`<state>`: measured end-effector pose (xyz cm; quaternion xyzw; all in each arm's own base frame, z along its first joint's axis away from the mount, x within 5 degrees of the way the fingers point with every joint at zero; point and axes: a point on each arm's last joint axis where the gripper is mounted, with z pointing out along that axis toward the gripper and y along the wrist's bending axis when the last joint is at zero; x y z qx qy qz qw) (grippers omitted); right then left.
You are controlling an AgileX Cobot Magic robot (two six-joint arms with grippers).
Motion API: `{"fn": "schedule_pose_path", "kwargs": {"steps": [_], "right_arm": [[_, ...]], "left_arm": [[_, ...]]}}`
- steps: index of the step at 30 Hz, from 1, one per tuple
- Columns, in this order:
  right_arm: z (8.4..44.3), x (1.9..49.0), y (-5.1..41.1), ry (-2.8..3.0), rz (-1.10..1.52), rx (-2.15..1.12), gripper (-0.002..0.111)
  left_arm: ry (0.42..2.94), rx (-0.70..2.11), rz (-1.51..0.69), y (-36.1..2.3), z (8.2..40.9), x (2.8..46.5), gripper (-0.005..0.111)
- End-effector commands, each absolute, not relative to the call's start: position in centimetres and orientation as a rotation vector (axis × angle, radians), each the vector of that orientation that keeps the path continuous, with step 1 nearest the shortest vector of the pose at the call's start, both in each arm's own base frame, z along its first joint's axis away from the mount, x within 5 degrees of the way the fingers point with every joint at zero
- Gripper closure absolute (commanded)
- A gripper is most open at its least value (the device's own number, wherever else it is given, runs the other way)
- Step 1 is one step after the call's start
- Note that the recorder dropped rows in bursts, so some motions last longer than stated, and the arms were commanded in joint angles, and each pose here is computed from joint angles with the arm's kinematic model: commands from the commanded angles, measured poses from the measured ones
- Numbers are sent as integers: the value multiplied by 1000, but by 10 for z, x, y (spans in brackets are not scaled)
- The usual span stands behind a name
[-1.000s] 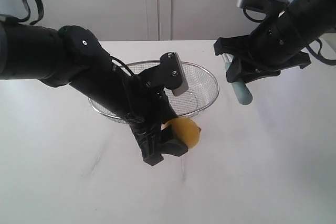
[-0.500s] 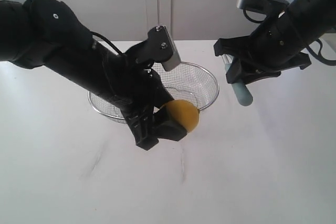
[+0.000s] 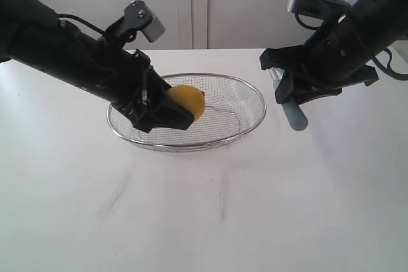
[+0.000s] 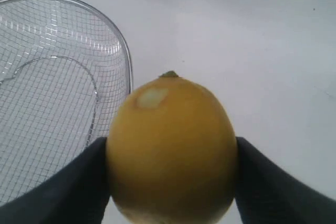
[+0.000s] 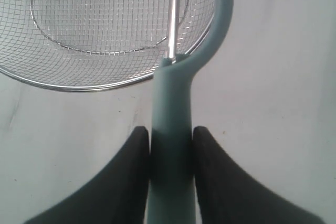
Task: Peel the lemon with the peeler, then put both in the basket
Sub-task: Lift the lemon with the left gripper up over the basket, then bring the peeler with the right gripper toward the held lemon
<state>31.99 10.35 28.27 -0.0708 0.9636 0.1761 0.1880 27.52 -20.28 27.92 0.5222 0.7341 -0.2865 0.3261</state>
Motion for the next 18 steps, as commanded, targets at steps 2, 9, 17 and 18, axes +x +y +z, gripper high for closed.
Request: {"fn": "schedule_pose_path", "kwargs": {"steps": [2, 9, 17, 18], "right_arm": [[286, 317, 100, 2710, 496, -203, 108], [286, 317, 101, 2712, 502, -201, 108], [290, 316, 110, 2661, 638, -287, 108], [291, 316, 112, 2651, 663, -296, 108]], "left_arm": [[1804, 1280, -879, -188, 297, 282, 107], [1637, 1137, -1047, -155, 315, 297, 107], [1582, 1166, -1037, -155, 306, 304, 107], [1575, 1172, -1031, -155, 306, 304, 107]]}}
